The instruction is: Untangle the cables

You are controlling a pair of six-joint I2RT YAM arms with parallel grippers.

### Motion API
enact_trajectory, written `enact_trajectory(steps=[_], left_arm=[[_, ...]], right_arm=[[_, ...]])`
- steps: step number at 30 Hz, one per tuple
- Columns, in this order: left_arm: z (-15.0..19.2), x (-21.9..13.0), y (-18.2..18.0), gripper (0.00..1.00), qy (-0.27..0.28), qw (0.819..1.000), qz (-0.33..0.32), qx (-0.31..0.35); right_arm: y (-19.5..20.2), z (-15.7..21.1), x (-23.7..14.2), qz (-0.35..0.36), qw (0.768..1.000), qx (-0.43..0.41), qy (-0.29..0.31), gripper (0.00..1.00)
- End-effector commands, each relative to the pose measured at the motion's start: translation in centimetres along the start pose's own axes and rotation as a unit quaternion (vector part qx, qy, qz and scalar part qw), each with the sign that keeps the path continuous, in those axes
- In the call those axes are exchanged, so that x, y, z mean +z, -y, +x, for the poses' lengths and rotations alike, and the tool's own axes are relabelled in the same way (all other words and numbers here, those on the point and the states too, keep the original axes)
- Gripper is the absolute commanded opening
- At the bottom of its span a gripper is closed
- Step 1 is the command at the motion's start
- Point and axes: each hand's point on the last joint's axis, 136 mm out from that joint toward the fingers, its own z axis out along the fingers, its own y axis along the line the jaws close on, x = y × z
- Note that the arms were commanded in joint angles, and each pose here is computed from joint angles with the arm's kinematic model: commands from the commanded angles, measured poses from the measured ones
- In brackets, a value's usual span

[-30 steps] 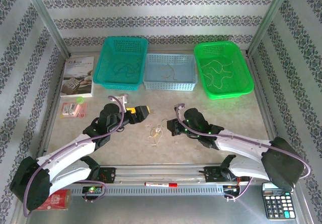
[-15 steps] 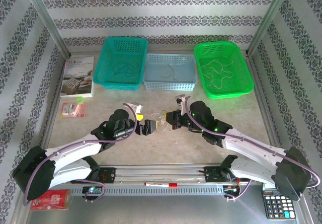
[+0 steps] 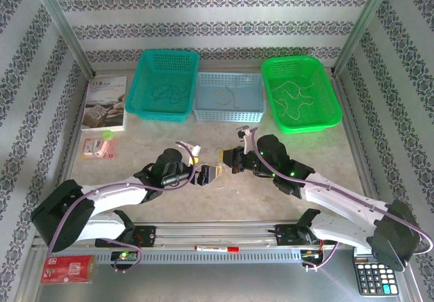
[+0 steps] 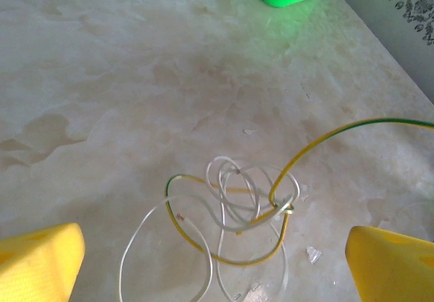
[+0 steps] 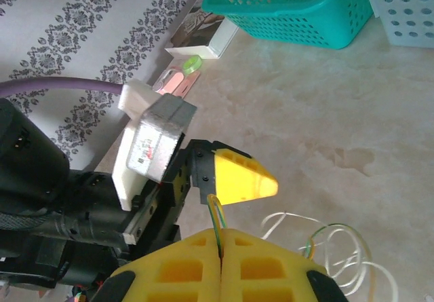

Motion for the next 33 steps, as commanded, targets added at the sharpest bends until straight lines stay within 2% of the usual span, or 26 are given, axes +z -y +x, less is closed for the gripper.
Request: enact_trajectory(steps=[1,7,19,27,33], left_arm=[[-2.1,0.7,2.0,0.98,0.033,0.999,0.033,0.022],[-1.6,1.8,1.6,0.92,0.036,0.999,0.032,0.007],[-2.6,2.3,1.8,0.91,0.056,0.998,0.037,0.001],[-1.8,3.3,1.3,0.76,0.055,0.998,0.040,-0.012],[-0.9,3.3,1.0,0.60,0.052,0.998,0.043,-0.019]], right_arm=[[-1.6,-1.2,0.0,-0.023,1.000,0.001,0.012,0.00],[-2.5,-1.8,-0.5,-0.038,0.999,0.002,0.018,0.00],[-3.9,-1.9,-0.6,-0.058,0.998,0.006,0.020,0.00],[-5.9,-3.3,-1.5,-0.082,0.996,-0.005,0.031,0.00],[-7.9,-5.6,-2.8,-0.100,0.993,-0.023,0.049,0.00]])
